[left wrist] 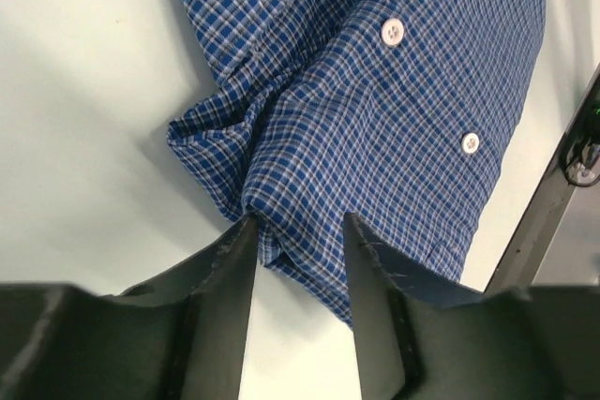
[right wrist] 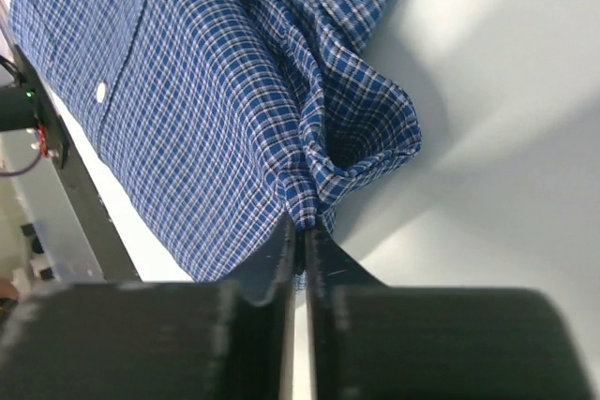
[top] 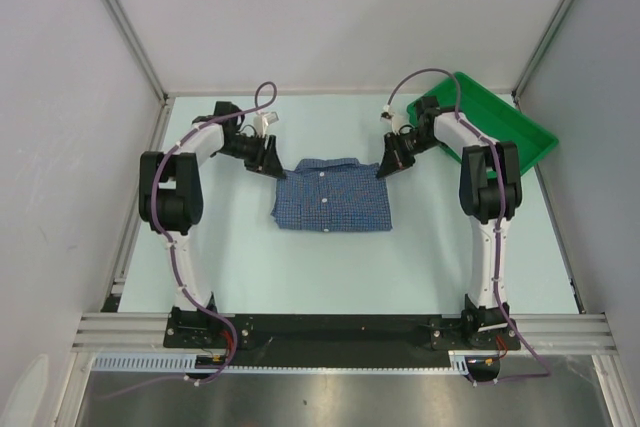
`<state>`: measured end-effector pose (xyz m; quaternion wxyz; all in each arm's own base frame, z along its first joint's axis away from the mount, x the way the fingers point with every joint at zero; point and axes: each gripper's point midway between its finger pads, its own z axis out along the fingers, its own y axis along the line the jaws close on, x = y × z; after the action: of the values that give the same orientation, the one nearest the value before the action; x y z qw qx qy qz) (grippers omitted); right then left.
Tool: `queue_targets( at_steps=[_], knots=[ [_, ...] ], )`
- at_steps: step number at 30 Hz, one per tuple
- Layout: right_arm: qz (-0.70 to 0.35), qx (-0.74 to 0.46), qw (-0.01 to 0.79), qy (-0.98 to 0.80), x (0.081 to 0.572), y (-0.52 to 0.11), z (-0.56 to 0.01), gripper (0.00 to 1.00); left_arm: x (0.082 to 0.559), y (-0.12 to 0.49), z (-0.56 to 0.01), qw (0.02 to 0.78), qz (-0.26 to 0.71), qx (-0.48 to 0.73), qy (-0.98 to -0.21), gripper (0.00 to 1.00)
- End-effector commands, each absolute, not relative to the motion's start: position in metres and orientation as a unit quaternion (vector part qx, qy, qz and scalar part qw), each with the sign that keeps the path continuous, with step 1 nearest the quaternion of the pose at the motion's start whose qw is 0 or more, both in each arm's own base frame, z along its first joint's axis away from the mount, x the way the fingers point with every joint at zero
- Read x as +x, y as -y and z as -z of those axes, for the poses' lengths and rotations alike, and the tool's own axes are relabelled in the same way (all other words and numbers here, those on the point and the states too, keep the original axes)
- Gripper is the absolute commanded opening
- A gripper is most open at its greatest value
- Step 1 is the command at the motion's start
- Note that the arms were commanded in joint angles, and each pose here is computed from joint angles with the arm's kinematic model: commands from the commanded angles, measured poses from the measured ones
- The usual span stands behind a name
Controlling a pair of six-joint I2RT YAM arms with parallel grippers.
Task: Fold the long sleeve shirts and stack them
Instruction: Fold the shirt
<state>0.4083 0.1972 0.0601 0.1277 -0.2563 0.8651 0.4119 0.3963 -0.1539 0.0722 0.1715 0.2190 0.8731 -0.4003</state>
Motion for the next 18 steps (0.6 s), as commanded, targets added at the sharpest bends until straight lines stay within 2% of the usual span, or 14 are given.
queue_targets(
  at_steps=[1,3,4,8,11,12,14,17,18],
  knots=[
    [-0.412,-0.281,0.177,-0.848,0.415,-0.203,-0.099,0.0,0.409,0.16,-0.082,0.194,0.419,0.219,-0.86,0.35],
    [-0.413,-0.275,0.177,-0.85,0.416,-0.2,-0.101,0.0,0.408,0.16,-0.083,0.196,0.42,0.222,-0.858,0.25],
    [-0.413,-0.273,0.178,-0.851,0.416,-0.198,-0.101,0.0,0.408,0.161,-0.085,0.198,0.421,0.224,-0.856,0.14],
    [-0.412,-0.269,0.17,-0.854,0.413,-0.195,-0.1,0.0,0.402,0.16,-0.089,0.203,0.421,0.232,-0.853,0.01],
    [-0.408,-0.263,0.158,-0.86,0.408,-0.193,-0.095,0.42,0.402,0.159,-0.09,0.209,0.415,0.24,-0.853,0.0],
    [-0.406,-0.259,0.155,-0.863,0.408,-0.191,-0.094,0.44,0.402,0.158,-0.089,0.208,0.413,0.241,-0.853,0.0],
    [-0.4,-0.255,0.152,-0.867,0.409,-0.188,-0.09,0.45,0.403,0.159,-0.089,0.207,0.414,0.239,-0.853,0.0],
    [-0.402,-0.251,0.156,-0.867,0.411,-0.185,-0.095,0.37,0.402,0.159,-0.09,0.207,0.415,0.24,-0.853,0.0],
    [-0.404,-0.251,0.16,-0.865,0.412,-0.185,-0.096,0.3,0.402,0.159,-0.09,0.208,0.414,0.24,-0.853,0.0]
  ],
)
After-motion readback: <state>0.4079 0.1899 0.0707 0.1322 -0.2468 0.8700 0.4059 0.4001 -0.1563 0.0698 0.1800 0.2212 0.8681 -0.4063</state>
